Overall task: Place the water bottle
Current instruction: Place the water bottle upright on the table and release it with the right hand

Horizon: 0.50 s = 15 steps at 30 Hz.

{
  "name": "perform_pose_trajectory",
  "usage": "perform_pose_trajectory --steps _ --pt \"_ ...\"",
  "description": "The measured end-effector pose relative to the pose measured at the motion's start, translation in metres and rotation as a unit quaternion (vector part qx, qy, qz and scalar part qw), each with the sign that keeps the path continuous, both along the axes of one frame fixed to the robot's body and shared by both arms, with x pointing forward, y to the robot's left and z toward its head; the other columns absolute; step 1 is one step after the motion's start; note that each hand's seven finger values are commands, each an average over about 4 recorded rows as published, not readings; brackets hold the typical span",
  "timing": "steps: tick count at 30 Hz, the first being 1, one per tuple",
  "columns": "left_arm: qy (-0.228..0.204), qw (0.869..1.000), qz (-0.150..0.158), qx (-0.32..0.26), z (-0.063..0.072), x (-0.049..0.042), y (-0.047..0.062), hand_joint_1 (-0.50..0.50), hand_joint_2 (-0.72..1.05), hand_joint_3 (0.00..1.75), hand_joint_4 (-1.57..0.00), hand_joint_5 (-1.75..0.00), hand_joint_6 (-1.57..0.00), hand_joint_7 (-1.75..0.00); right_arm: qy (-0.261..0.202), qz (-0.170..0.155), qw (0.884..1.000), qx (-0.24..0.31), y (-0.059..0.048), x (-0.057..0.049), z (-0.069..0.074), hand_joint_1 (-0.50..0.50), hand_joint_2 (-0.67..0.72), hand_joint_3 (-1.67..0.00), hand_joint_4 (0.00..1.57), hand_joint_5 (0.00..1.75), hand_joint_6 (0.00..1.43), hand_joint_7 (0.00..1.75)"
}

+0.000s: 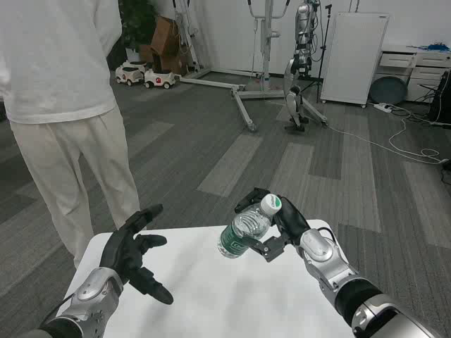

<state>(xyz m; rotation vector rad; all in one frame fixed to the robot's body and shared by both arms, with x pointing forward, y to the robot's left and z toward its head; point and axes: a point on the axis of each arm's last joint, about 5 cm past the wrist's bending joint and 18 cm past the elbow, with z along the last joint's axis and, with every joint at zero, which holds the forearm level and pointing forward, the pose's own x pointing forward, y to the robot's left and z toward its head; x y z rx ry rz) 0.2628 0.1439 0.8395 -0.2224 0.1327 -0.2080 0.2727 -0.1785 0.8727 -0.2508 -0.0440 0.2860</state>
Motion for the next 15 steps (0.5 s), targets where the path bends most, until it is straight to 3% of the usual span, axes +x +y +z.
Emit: perform_pose_trajectory --steps 7,15 --pt "-0.066 0.998 0.003 -0.011 0.016 0.0074 -0.008 -0.5 -0.55 0.09 0.0 -1.75 0.0 -0.42 -0.055 0.01 0.998 0.016 0.0 0.002 0.019 -0.07 -0.64 -1.51 1.51 1.36 1.34 1.31" --pt "-0.068 0.998 0.005 -0.011 0.017 0.0079 -0.009 -0.5 -0.55 0.09 0.0 -1.75 0.0 -0.42 -0.057 0.01 0.998 0.016 0.0 0.002 0.02 -0.07 -0.6 -1.51 1.51 1.36 1.34 1.31"
